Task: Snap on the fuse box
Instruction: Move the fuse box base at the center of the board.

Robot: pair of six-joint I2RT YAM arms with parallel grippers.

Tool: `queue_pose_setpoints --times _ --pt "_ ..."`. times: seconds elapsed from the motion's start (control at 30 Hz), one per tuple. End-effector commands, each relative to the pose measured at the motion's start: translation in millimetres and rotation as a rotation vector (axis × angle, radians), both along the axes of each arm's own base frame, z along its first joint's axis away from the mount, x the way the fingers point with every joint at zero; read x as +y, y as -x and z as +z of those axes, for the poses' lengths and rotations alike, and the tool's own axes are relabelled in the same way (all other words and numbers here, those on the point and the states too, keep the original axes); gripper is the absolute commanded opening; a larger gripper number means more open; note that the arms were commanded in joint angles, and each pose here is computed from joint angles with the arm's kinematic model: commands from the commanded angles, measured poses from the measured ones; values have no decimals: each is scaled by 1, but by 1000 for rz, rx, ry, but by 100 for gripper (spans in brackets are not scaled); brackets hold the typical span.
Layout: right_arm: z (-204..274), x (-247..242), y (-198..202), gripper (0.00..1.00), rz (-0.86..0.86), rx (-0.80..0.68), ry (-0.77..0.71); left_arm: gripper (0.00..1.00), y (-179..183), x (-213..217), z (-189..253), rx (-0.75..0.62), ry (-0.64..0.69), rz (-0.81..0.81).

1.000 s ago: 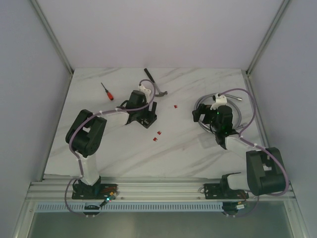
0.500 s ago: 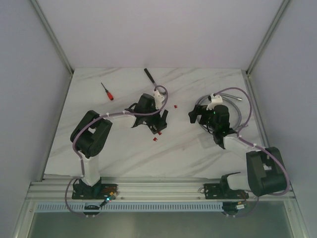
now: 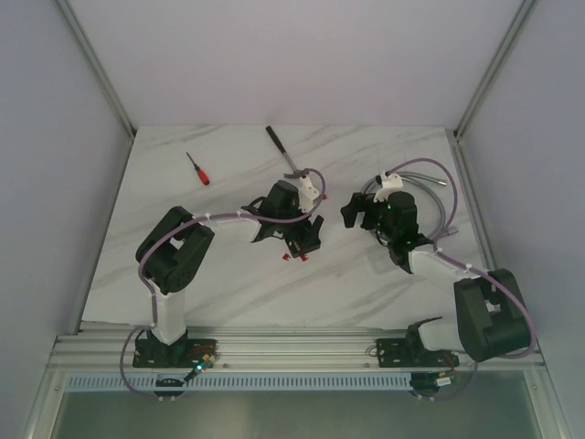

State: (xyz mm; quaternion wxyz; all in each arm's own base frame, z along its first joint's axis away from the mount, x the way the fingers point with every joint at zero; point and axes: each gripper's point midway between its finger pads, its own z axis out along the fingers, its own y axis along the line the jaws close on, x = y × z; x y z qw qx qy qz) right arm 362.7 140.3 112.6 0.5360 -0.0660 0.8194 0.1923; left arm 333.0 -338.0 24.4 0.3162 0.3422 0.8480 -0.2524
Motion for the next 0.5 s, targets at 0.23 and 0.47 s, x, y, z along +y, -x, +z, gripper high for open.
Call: queue_pose_setpoints --times 0.23,0.47 --pt "6 14 -12 99 15 -13 17 95 -18 36 -27 24 -147 48" --pt "1 27 -24 97 38 5 56 100 -21 27 -5 10 -82 31"
